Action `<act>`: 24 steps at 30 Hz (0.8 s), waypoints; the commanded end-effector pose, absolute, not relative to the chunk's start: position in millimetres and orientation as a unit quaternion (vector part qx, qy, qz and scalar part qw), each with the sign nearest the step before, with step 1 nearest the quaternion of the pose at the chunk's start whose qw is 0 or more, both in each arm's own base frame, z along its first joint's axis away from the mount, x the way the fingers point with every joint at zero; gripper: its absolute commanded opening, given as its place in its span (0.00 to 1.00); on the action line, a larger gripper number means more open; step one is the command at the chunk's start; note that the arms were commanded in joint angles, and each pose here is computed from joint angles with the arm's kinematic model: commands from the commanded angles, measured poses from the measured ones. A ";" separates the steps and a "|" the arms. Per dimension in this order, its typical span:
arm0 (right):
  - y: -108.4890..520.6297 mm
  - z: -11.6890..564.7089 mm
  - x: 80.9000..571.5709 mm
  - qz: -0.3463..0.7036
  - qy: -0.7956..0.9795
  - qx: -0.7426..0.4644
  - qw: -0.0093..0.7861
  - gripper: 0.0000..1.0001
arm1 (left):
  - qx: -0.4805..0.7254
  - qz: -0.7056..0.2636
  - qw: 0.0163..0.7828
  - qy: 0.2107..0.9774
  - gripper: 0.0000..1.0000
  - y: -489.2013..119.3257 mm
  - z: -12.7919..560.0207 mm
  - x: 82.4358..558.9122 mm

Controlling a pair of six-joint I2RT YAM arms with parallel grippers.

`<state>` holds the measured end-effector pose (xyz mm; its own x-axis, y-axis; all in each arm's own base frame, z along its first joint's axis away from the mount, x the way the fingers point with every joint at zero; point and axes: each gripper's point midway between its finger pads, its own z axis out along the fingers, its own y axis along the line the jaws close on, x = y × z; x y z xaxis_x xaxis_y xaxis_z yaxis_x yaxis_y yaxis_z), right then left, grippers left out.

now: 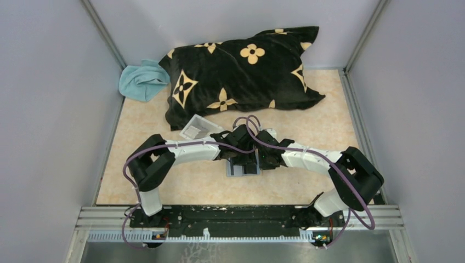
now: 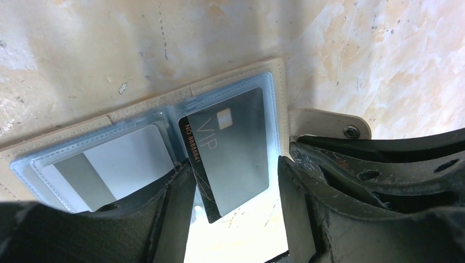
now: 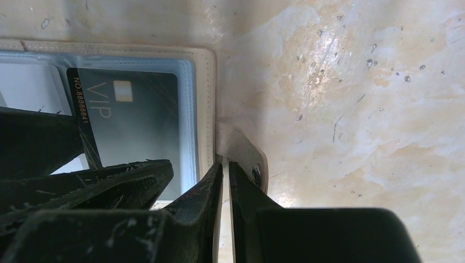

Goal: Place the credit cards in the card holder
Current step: Place the credit card in the card holder.

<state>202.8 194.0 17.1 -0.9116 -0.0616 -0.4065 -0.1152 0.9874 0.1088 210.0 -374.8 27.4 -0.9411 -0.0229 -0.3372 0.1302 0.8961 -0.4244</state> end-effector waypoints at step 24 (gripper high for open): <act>216.1 35.8 208.9 0.095 0.967 -0.050 0.233 0.09 | 0.146 -0.050 0.159 0.975 0.64 -355.3 -14.8 133.2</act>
